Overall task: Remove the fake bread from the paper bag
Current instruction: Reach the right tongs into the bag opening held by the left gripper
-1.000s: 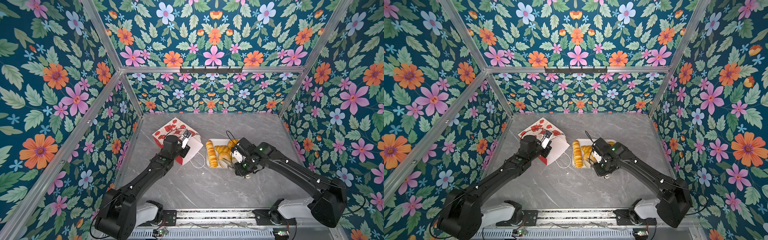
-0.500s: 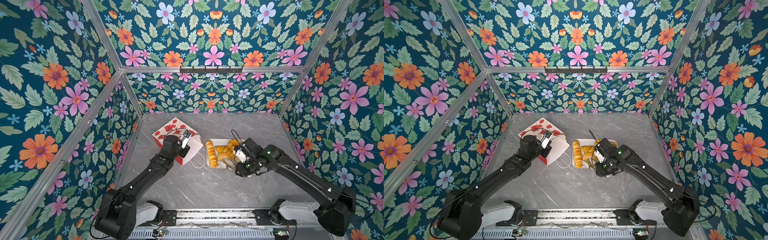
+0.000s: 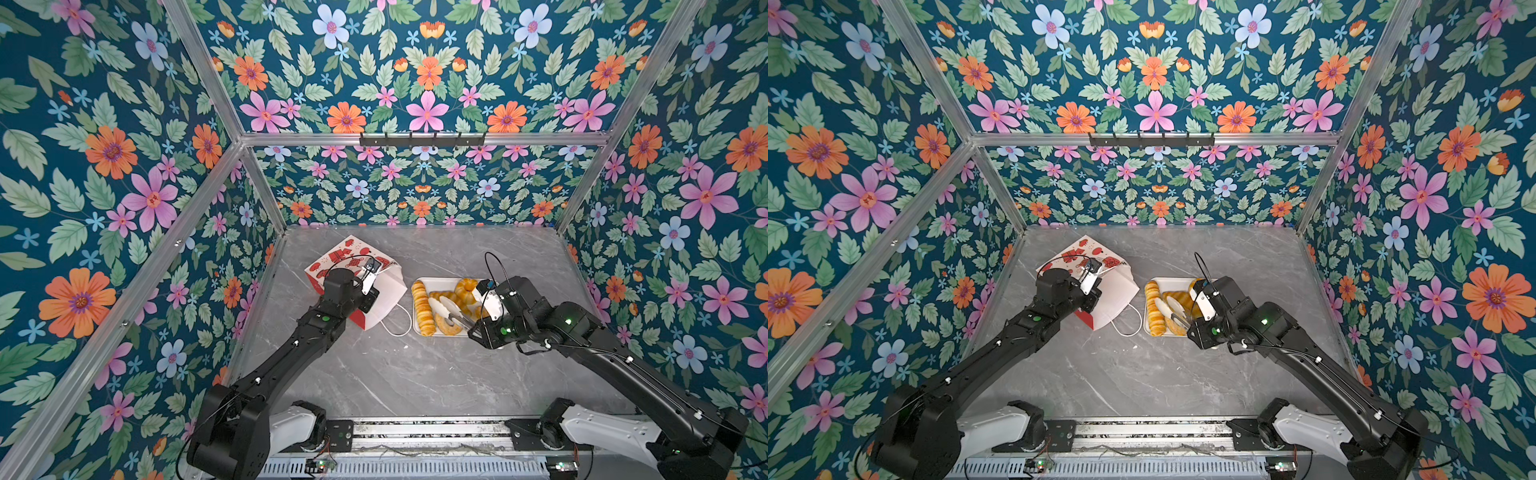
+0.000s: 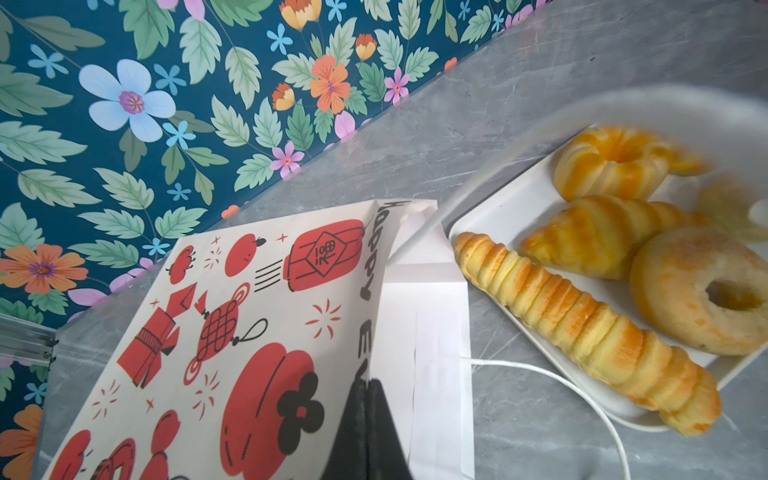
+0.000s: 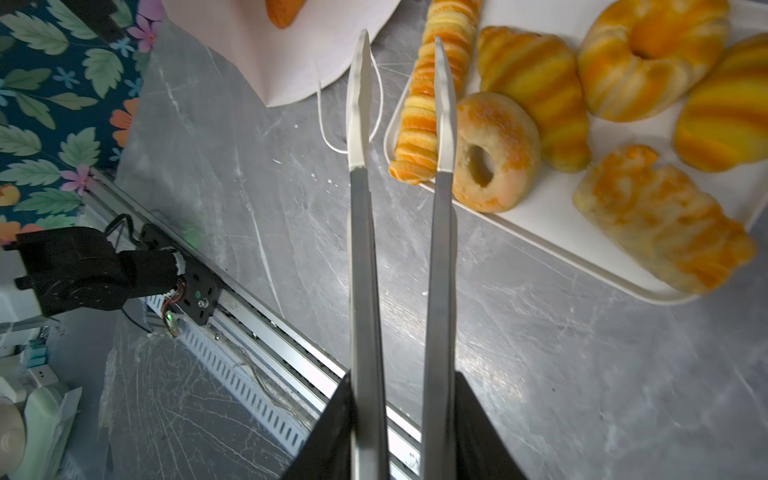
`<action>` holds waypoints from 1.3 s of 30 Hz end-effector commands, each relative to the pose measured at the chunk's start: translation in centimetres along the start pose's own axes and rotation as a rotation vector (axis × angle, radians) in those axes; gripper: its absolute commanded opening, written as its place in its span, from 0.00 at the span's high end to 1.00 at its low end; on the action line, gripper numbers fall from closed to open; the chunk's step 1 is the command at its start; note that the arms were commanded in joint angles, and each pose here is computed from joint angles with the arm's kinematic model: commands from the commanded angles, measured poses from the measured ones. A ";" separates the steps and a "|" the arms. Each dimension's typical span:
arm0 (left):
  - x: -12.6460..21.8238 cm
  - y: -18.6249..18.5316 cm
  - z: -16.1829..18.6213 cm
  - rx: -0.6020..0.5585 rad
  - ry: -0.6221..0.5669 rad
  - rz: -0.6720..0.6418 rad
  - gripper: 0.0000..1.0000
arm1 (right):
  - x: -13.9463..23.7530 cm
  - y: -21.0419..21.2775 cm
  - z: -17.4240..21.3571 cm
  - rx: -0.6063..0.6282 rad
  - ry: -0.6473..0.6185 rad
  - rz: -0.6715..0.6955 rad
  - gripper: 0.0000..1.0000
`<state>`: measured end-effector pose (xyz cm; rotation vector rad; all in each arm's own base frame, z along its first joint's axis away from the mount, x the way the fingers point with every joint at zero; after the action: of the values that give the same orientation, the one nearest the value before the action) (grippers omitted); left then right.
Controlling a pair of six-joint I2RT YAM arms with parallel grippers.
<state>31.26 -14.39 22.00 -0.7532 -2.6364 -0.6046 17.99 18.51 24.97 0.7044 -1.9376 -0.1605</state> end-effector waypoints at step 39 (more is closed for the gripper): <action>0.4 0.1 -0.8 -0.017 -0.011 0.016 1.00 | -21.4 7.1 -12.6 -0.191 0.046 -0.314 0.59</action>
<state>31.20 -14.37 22.56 -0.7621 -2.6213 -0.6278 32.17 37.52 16.09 0.8400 -1.7427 -0.4440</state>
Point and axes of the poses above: each gripper's point midway between its finger pads, its own x axis back along the fingers, its own y axis along the line the jaws close on, z = x × y, the point moved 5 cm from there along x, back along the fingers, and after that the axes turned 3 degrees about -x, right-handed, at the moved point
